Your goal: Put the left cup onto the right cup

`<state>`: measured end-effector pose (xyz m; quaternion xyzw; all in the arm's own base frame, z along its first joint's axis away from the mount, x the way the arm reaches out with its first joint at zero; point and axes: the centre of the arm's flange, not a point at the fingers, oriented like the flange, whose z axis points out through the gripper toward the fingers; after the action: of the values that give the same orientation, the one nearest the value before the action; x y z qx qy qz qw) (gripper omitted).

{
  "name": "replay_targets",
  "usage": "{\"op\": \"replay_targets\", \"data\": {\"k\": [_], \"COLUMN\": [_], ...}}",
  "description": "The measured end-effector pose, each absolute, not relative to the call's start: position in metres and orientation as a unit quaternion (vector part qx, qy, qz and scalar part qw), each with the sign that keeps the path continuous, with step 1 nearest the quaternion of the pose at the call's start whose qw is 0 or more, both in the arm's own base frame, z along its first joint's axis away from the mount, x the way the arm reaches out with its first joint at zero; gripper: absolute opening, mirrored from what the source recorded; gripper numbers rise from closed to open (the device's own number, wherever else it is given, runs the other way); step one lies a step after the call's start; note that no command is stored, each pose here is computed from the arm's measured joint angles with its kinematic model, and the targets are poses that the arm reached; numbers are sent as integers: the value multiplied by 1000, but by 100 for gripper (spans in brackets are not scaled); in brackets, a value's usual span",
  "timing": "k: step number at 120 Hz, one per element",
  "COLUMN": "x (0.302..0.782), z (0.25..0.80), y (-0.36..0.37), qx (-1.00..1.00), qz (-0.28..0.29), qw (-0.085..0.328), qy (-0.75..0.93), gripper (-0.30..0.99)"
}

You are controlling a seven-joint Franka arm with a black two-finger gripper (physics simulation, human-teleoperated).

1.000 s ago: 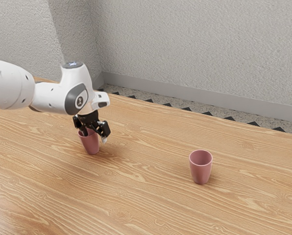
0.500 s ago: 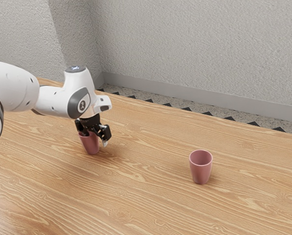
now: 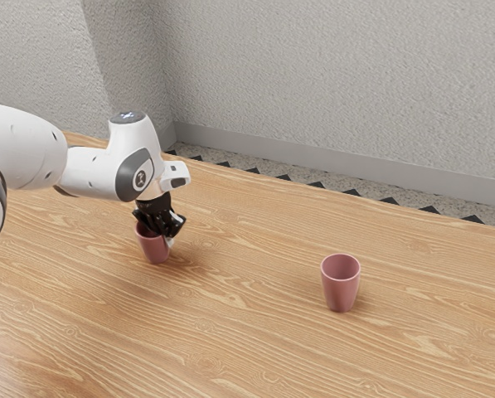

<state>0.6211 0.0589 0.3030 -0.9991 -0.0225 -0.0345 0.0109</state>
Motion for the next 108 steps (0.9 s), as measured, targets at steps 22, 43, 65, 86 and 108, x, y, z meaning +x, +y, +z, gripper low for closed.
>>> {"op": "replay_targets", "data": {"k": [22, 43, 65, 86, 108], "x": [621, 621, 621, 622, 618], "z": [304, 304, 307, 318, 347], "y": [56, 56, 55, 47, 19], "qx": [-999, -999, -999, -999, -999], "qz": [-36, -35, -36, -41, -40], "qw": [12, 12, 11, 9, 3], "qy": [-25, -28, -30, -22, 1], "gripper": [-9, -9, -9, -9, -9]}}
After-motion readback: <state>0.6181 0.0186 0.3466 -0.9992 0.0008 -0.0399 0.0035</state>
